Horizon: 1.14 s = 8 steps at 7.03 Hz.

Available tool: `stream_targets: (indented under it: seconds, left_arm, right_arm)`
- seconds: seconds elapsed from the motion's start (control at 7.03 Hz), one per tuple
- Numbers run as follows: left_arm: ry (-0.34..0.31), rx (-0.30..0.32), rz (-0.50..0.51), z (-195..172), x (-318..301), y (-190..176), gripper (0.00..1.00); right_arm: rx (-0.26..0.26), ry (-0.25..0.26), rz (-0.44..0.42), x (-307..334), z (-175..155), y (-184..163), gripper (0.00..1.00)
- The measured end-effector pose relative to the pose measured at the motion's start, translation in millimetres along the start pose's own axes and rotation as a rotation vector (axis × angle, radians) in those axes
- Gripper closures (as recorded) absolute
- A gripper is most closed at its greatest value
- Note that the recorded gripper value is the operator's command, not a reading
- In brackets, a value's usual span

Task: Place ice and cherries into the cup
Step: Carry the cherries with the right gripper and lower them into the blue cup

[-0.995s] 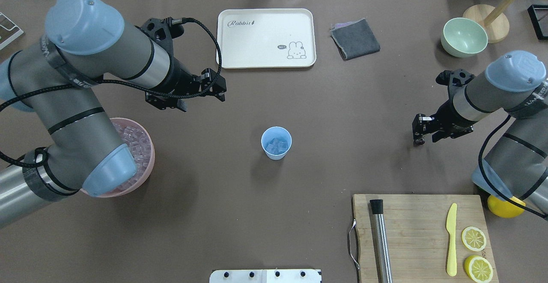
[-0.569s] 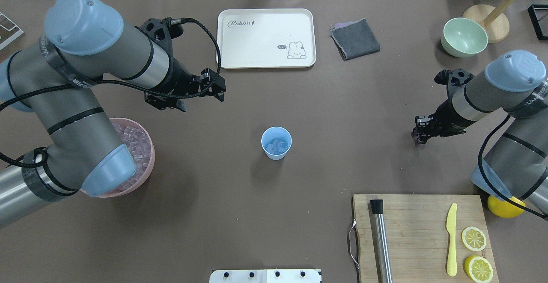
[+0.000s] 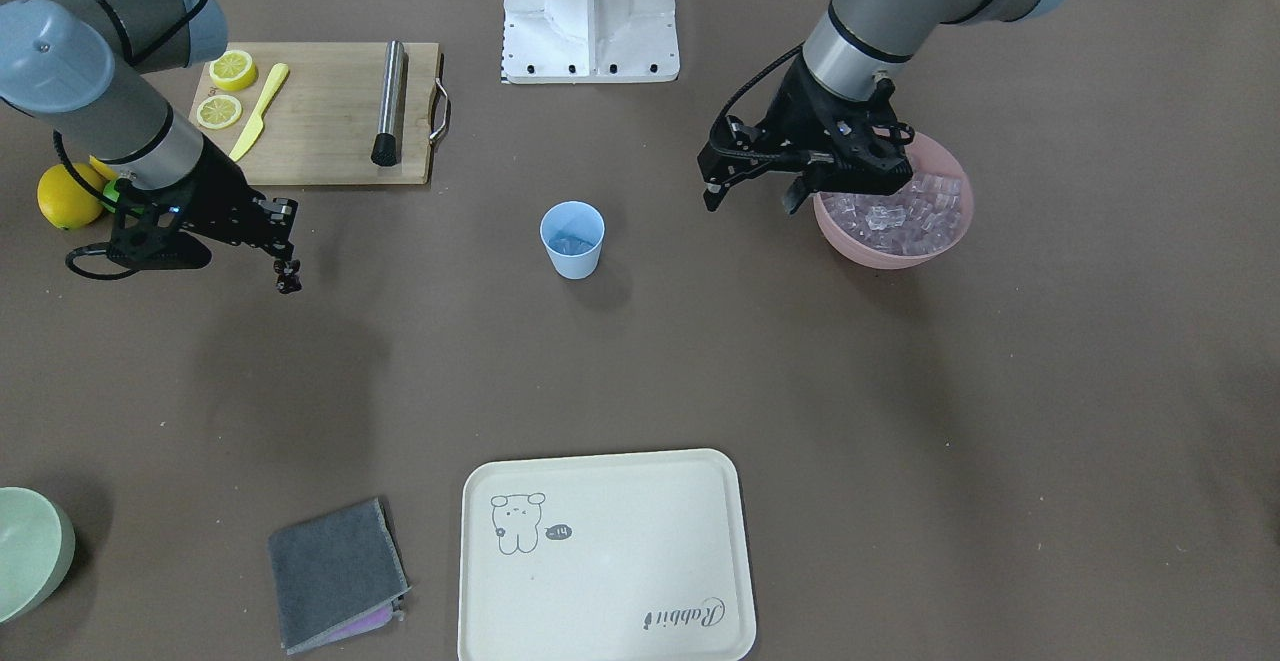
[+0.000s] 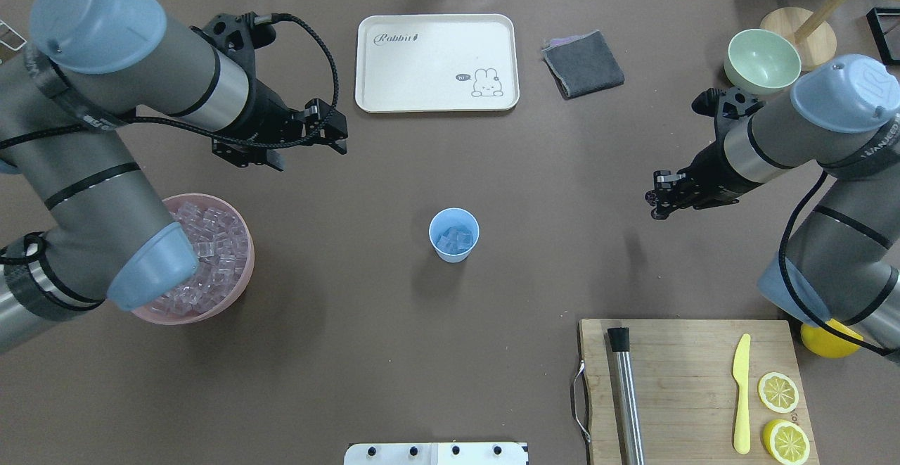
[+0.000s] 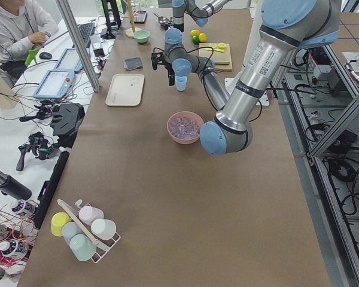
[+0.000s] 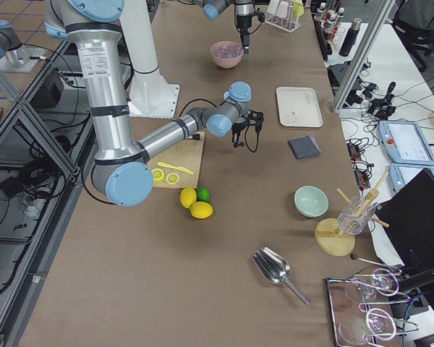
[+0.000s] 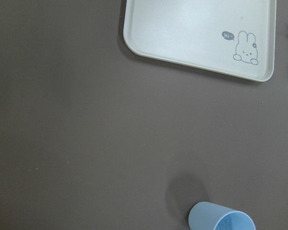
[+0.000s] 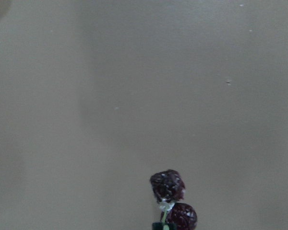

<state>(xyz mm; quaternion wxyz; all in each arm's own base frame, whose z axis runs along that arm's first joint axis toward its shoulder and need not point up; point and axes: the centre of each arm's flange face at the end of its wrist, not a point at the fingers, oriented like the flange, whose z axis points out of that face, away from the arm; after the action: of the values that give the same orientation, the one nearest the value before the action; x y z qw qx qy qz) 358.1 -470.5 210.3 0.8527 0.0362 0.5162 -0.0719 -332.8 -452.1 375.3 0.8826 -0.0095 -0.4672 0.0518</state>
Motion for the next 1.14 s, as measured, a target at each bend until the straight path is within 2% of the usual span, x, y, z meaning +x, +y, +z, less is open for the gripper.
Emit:
stream_targets:
  seconds: [0.43,0.71,1.14]
  left_arm:
    - [-0.080,-0.034,0.180,-18,-111,-32,0.03]
    - [-0.092,-0.057,0.213,-23,-144,-46,0.03]
    - [-0.096,-0.069,0.208,-24,-157,-46,0.03]
  right_arm:
    - [0.029,-0.113,-0.032,-131,-3,47,1.00]
    - [0.023,-0.136,-0.065,-193,-7,70,1.00]
    - [0.035,-0.130,-0.104,-241,14,100,1.00]
